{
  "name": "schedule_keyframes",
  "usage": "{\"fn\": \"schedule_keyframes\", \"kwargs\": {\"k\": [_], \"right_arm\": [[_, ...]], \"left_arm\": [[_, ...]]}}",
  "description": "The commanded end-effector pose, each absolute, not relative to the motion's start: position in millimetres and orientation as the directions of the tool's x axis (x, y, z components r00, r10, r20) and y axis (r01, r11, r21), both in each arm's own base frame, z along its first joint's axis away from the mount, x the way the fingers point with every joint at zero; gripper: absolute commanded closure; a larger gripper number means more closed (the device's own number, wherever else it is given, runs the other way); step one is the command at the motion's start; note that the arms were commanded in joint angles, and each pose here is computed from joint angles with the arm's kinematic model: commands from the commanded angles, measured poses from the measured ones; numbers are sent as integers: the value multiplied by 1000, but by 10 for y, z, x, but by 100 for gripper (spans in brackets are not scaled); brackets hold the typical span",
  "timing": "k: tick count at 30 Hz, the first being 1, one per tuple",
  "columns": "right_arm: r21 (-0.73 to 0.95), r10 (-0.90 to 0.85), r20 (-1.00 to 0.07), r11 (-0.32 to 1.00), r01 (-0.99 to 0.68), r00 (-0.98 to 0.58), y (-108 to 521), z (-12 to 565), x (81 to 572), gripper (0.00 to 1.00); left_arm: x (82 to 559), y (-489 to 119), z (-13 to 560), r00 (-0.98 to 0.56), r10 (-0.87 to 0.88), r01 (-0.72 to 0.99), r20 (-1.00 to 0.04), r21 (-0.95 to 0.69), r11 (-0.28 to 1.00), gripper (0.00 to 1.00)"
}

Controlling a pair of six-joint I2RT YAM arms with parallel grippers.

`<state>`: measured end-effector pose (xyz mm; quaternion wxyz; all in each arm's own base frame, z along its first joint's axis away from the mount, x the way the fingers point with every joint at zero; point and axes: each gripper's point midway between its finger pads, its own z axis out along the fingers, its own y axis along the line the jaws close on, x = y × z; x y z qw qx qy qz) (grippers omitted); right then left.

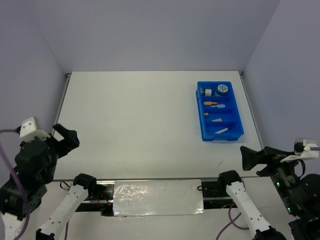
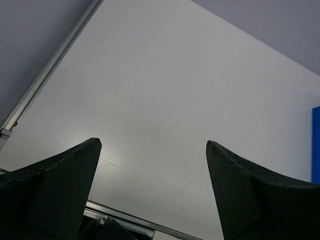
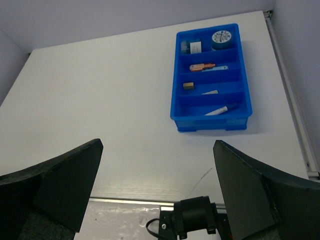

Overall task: Sort the stationery into containers
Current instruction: Reset both arms

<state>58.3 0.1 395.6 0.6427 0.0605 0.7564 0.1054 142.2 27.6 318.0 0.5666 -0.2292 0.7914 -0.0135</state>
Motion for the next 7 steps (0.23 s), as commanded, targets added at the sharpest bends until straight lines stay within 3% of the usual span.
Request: {"fn": "schedule_keyframes", "kwargs": {"k": [1, 7], "right_arm": [[227, 206, -940, 973, -46, -273, 18, 3610, 495, 0], [243, 213, -936, 967, -77, -280, 72, 3533, 462, 0]], "left_arm": [[1094, 373, 3231, -204, -448, -377, -870, -353, 856, 1], [814, 495, 3218, -186, -468, -412, -864, -364, 835, 1]]}}
